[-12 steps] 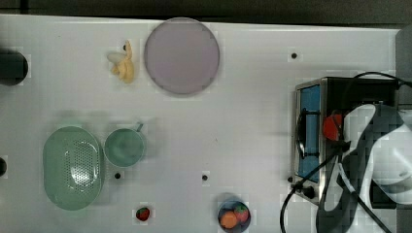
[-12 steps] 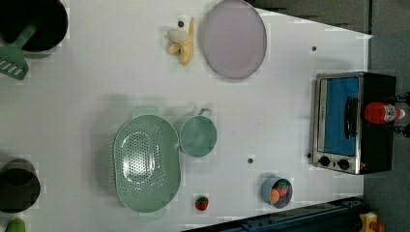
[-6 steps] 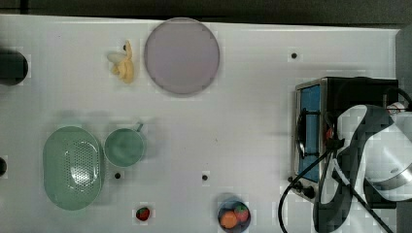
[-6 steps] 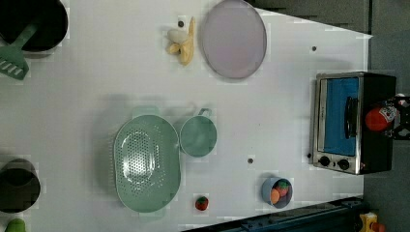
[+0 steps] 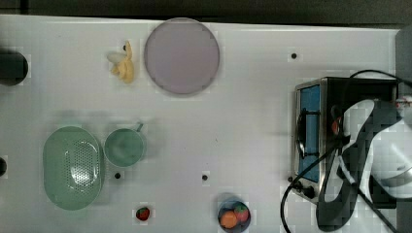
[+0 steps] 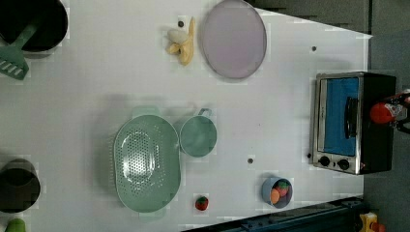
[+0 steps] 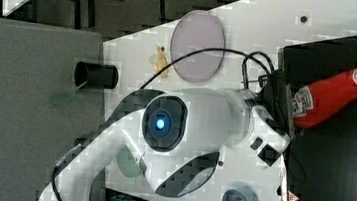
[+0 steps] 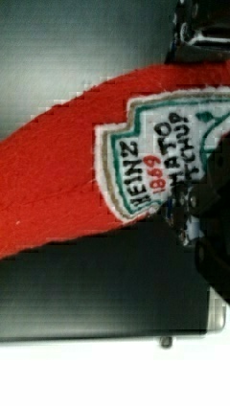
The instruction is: Pick Ketchup from oven and place it on table.
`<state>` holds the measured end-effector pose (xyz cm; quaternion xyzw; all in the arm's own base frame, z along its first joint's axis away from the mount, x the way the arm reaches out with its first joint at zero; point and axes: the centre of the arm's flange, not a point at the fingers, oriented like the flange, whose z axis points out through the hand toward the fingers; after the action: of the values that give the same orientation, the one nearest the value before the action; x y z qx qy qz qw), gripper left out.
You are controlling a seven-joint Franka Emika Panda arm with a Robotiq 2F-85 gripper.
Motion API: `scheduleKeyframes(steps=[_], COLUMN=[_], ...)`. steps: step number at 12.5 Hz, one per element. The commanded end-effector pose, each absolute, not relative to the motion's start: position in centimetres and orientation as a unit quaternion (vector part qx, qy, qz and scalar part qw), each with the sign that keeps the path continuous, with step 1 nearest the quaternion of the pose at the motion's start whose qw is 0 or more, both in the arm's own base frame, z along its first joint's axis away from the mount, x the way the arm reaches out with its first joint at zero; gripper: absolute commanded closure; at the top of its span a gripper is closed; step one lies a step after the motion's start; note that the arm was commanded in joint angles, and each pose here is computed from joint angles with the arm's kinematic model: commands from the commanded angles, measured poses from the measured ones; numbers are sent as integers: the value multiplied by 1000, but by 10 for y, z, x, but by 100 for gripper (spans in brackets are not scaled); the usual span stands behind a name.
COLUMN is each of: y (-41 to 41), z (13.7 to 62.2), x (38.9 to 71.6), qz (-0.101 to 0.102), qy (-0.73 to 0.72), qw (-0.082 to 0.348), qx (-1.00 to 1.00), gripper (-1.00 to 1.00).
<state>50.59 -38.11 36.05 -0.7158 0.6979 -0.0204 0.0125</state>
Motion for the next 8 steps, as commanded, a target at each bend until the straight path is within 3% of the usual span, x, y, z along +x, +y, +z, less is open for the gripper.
scheduleKeyframes(steps=[1,4,8], y=[-387,-355,-262], z=[409,473,546], x=[515,537,554], qz=[-55,-66,-27], qy=[686,630,559], qw=[9,2,24], qx=[-725,-774,-829], gripper=[-27,-27,-27])
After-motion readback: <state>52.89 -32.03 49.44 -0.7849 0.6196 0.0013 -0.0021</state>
